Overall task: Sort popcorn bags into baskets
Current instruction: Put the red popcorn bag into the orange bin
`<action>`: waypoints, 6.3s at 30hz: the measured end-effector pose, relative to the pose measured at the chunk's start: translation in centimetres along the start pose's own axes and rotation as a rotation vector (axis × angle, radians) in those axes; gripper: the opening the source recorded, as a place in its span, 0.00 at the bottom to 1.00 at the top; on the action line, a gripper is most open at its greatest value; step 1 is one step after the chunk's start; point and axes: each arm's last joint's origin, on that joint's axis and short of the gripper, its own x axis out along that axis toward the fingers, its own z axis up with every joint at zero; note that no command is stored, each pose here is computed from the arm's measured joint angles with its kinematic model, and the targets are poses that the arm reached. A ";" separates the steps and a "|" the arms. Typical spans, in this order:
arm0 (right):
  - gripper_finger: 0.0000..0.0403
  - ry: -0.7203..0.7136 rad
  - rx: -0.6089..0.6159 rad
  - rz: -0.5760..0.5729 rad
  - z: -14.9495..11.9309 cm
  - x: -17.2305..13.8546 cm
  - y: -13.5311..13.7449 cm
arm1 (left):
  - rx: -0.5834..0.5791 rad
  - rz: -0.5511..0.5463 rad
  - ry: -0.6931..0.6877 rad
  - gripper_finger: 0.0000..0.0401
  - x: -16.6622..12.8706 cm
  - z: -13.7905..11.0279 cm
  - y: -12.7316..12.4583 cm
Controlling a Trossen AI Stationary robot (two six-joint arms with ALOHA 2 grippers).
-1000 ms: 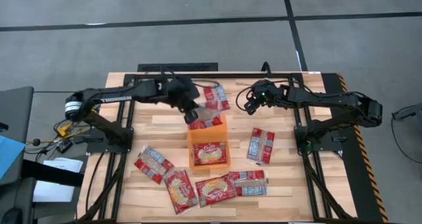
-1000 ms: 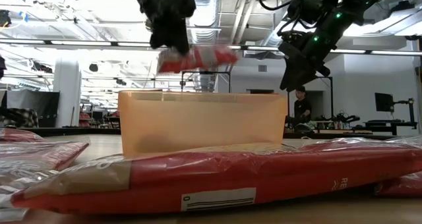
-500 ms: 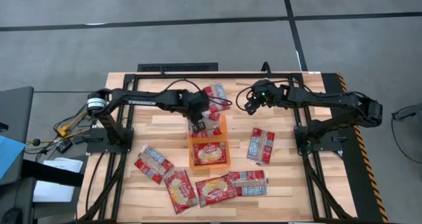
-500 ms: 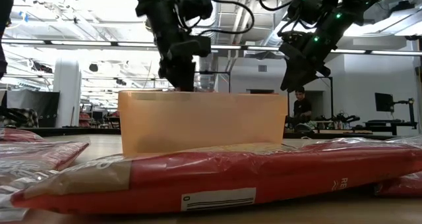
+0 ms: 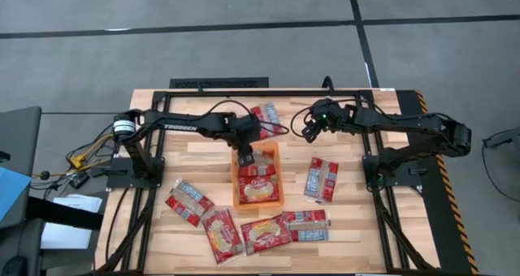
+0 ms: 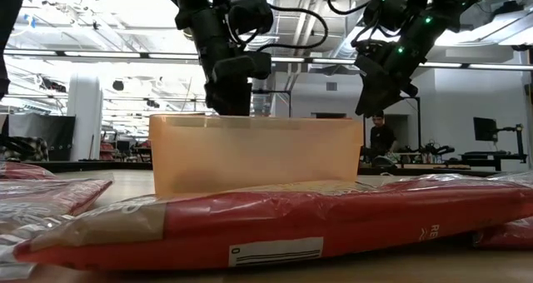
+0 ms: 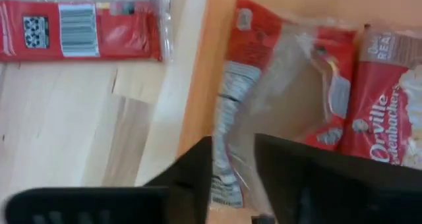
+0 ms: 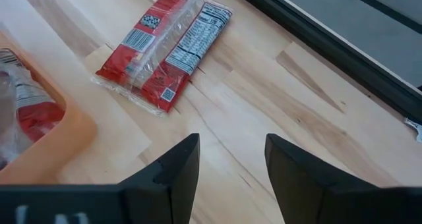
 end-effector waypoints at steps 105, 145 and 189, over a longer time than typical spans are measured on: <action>0.23 0.200 -0.020 0.354 6.7 18.5 3.8 | -0.882 -0.163 -0.240 0.18 7.4 -5.5 13.8; 0.23 0.155 0.041 0.090 7.8 3.4 -4.0 | -0.748 -0.033 -0.346 0.12 -1.3 0.9 15.2; 0.17 0.169 0.076 0.178 8.7 14.7 1.7 | -0.854 -0.209 -0.163 0.01 8.1 -3.8 16.2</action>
